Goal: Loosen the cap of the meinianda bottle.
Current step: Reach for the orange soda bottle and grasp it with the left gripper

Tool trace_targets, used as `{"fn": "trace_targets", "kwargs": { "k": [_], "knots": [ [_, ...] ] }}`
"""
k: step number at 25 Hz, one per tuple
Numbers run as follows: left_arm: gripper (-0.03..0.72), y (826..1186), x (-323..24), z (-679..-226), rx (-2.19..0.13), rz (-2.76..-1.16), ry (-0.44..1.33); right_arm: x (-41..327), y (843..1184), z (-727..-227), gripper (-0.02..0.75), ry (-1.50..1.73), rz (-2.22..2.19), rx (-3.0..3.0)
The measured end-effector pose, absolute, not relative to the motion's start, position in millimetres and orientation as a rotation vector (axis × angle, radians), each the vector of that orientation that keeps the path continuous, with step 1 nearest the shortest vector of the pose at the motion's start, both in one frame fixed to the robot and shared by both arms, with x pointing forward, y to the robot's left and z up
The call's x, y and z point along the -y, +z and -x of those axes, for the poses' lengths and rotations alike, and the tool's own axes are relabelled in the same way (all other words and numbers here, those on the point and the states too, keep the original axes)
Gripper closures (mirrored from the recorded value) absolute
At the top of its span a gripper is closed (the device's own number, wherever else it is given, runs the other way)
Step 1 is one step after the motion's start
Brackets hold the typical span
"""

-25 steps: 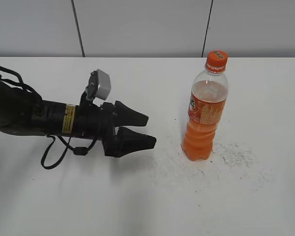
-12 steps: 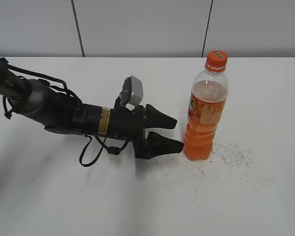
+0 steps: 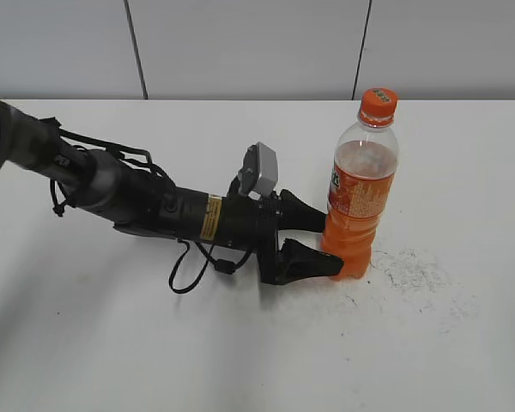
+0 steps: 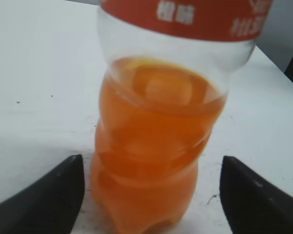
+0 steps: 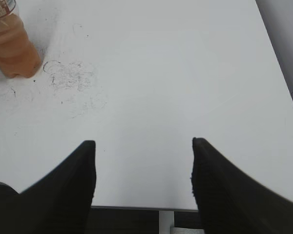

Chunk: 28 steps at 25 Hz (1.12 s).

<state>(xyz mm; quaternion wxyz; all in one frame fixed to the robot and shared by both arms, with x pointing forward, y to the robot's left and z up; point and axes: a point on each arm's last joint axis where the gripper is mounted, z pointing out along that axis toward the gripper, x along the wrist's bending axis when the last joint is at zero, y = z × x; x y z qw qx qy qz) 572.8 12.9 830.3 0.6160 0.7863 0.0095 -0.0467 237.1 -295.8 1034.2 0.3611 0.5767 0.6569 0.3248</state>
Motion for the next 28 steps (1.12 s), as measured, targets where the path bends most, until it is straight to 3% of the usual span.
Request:
{"fn": "trace_targets", "kwargs": {
  "k": [22,28],
  "knots": [
    [0.021,818,27,-574,-0.050,-1.799,-0.100,296,1034,-237,0.280,0.837,-1.486,-1.693],
    [0.081,819,28,-574,-0.056,-1.792,-0.100,296,1034,-237,0.280,0.837,-1.486,-1.693]
  ]
}}
